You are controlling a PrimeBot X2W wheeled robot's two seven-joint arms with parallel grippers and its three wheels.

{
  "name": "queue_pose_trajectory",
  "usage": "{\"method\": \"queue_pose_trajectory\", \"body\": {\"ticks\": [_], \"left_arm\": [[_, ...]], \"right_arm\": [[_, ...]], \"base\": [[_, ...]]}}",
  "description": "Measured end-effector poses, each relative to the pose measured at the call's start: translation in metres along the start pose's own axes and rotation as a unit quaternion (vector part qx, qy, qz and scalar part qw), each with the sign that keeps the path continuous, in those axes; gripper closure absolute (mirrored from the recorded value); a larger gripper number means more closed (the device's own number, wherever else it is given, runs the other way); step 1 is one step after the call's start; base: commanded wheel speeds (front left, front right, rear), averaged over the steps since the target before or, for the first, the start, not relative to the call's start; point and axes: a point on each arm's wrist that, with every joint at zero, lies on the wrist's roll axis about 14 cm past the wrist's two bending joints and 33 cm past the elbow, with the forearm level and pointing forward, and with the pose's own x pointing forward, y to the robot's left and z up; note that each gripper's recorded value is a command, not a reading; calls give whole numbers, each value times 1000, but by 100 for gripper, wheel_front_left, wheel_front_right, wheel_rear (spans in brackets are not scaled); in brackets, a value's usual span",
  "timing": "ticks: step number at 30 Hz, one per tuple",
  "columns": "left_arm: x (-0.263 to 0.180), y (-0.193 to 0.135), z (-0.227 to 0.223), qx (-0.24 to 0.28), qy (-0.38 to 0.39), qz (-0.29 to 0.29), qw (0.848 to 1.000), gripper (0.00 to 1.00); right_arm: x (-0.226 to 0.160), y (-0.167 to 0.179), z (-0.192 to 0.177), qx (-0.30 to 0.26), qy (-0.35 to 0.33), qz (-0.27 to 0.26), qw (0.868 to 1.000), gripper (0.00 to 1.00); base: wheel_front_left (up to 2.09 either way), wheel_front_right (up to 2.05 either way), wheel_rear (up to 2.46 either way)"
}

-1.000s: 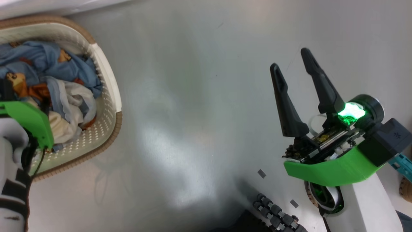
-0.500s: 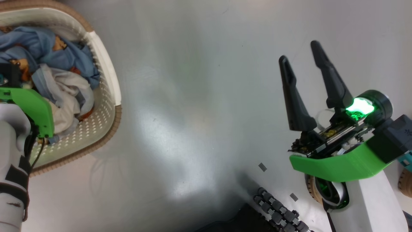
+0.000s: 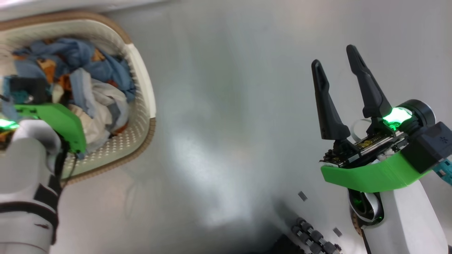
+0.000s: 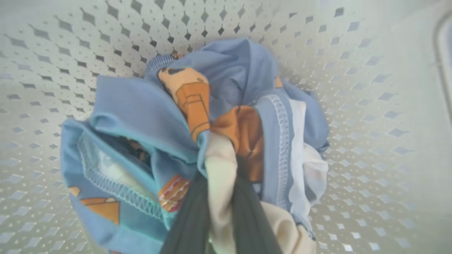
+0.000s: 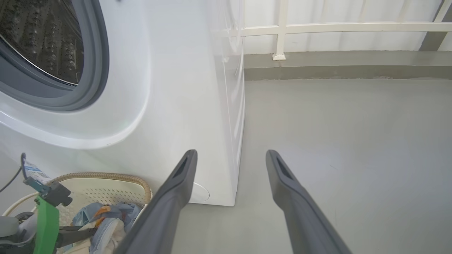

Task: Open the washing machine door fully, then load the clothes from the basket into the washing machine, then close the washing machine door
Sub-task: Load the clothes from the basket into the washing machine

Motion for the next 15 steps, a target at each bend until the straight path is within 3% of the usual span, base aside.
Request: {"method": "queue_pose_trajectory", "body": {"ticks": [15], "left_arm": [[-96, -8, 46, -56, -148, 21, 987, 100]], "right_arm": [[-28, -1, 26, -1, -10, -11, 1000, 0]], "base": [[0, 0, 0]]}}
